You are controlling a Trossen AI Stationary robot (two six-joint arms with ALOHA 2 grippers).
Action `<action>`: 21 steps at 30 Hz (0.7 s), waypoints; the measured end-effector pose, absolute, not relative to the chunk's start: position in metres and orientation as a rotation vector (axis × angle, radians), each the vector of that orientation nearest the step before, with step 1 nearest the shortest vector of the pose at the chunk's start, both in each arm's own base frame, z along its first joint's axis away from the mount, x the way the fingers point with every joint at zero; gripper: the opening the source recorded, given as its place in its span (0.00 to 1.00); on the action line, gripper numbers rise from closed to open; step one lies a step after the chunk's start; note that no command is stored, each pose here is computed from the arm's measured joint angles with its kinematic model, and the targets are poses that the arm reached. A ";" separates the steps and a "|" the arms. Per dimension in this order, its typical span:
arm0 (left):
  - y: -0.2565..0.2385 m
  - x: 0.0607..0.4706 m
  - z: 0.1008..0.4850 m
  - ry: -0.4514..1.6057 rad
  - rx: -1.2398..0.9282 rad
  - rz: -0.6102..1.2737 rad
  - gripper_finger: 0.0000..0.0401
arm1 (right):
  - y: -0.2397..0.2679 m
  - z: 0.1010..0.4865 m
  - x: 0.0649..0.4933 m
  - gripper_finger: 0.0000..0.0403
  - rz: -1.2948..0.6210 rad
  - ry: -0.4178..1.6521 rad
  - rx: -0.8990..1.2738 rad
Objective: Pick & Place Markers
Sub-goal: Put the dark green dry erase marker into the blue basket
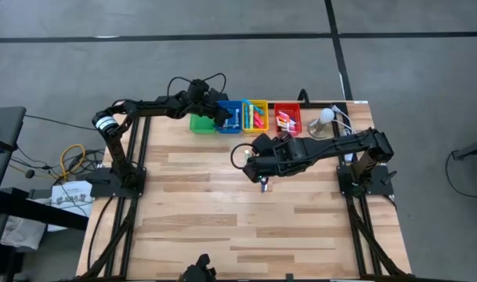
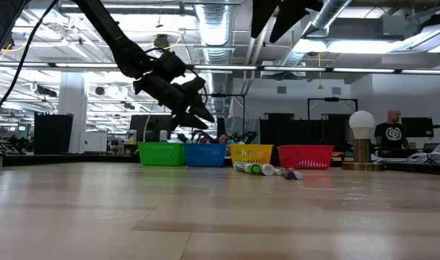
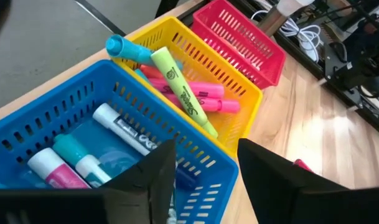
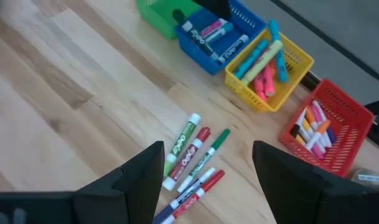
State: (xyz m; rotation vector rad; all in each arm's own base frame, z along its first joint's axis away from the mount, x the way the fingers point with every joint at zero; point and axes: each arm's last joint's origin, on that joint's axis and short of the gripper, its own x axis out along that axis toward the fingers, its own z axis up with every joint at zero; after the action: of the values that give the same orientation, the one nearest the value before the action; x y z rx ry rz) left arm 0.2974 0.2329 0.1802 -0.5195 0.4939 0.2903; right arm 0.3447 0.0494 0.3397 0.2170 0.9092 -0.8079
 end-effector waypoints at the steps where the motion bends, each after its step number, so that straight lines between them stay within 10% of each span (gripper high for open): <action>1: 0.233 0.297 0.180 0.498 -0.521 0.290 0.43 | 0.050 0.340 0.345 0.58 -0.809 0.907 0.222; 21: 0.176 0.242 0.241 0.715 -0.265 0.223 0.43 | 0.051 0.340 0.344 0.58 -0.836 0.887 0.262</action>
State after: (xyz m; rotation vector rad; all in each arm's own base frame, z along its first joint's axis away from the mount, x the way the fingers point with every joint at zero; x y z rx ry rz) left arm 0.2424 0.1762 0.2415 -0.2654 0.7151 0.2228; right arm 0.3440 0.0510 0.3397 0.2615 0.8866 -0.8356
